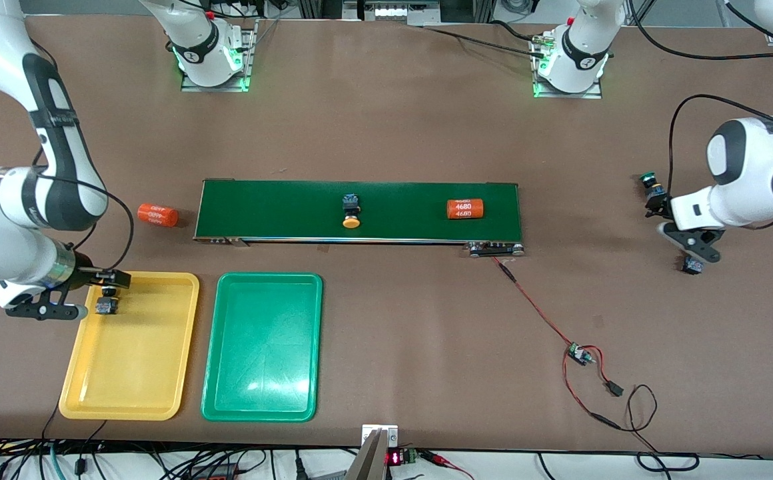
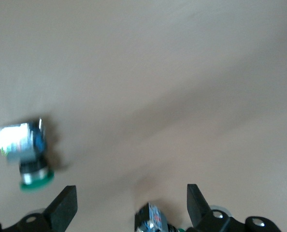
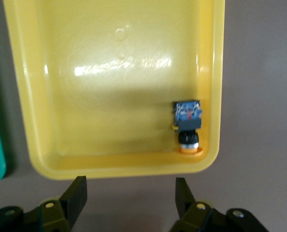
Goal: Sort buttons by color to trays
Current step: 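Release the button in the yellow tray while the left gripper grasps a button, then reach the right gripper to the belt while the left gripper places a button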
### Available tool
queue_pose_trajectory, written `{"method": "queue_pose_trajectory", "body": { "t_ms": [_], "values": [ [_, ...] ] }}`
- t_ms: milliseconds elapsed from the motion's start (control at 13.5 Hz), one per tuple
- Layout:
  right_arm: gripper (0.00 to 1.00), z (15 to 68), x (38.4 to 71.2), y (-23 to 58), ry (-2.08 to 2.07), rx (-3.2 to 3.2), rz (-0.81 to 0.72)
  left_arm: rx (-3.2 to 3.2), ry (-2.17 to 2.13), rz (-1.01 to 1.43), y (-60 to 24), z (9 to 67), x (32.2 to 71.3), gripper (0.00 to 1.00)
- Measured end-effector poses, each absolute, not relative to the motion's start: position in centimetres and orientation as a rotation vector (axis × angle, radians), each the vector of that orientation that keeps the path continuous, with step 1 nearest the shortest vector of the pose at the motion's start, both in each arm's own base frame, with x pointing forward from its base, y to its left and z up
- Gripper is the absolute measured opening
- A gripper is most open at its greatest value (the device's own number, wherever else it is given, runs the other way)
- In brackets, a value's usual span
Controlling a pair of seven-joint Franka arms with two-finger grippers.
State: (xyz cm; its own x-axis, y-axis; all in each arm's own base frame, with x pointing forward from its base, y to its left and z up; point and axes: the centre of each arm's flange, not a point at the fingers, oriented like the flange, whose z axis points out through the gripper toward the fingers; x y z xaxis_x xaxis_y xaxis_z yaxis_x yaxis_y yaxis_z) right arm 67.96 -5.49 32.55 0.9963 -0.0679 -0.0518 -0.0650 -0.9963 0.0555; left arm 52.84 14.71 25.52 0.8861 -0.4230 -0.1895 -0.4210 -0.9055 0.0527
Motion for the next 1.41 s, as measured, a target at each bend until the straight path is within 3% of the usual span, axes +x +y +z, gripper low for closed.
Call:
{"method": "queue_pose_trajectory", "body": {
  "t_ms": [446, 817, 966, 1263, 1411],
  "values": [
    [0.84, 41.5, 64.8, -1.2, -0.092, 3.104, -0.206, 3.111, -0.012, -0.402, 17.2, 22.9, 49.8, 1.00],
    [0.86, 47.8, 61.3, 1.3, -0.166, 3.107, -0.271, 3.096, 0.219, -0.327, 18.7, 18.6, 45.3, 1.00],
    [0.86, 49.1, 60.1, 2.2, -0.173, 3.132, -0.264, 3.084, 0.268, -0.329, 19.8, 17.9, 43.9, 1.00],
    [1.00, 50.0, 58.1, 6.6, -0.167, 3.144, -0.202, 3.070, 0.277, -0.361, 19.7, 17.2, 42.8, 1.00],
    [1.00, 49.9, 57.2, 9.2, -0.163, 3.141, -0.189, 3.062, 0.274, -0.386, 19.4, 16.7, 42.3, 1.00]
  ]
}}
